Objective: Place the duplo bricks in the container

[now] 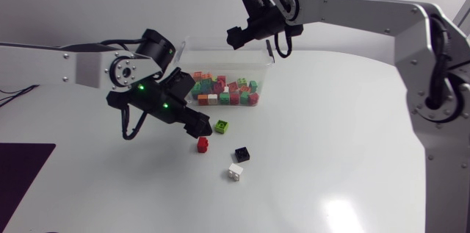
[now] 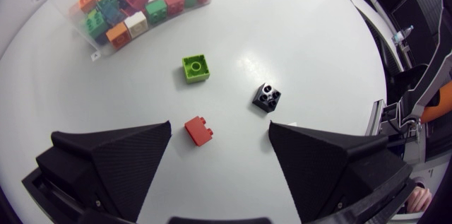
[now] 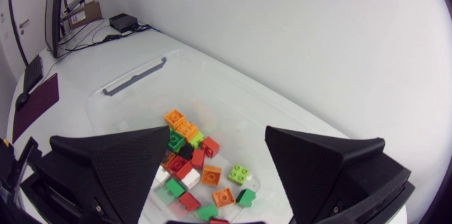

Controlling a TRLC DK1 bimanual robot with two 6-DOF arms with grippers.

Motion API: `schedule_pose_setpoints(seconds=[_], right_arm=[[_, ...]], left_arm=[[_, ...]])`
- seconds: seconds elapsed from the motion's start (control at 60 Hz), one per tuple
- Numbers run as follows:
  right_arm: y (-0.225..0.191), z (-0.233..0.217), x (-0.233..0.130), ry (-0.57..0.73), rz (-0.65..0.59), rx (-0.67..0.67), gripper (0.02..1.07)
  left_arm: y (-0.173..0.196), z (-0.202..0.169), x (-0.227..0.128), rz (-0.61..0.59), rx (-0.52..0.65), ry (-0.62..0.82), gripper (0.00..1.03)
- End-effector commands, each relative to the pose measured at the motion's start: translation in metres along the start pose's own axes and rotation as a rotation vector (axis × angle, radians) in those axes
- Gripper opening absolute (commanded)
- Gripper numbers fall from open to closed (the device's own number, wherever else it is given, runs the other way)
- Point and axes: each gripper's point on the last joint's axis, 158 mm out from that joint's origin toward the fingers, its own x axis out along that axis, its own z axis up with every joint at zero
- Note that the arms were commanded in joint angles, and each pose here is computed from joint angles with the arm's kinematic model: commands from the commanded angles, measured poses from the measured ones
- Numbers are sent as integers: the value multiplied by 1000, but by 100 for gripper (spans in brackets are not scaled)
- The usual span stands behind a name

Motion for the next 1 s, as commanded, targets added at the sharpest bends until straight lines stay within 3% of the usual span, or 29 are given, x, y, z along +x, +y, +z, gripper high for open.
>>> schedule_pose_setpoints(seconds=[0.0,0.25,0.533,0.767,0.983], right_arm=[[-5,7,-34,-18,-24,28,103],[-7,-37,-89,46,-53,81,102],[27,-120,-131,167,-54,59,102],[53,-173,-156,248,-87,-29,102],[69,-210,-163,326,-67,-48,102]], left_arm=[[-2,-20,22,6,-67,86,96],[5,-39,59,58,-179,211,91],[24,-36,77,133,-273,205,85],[29,-28,79,192,-301,180,63],[26,-29,82,237,-308,194,50]])
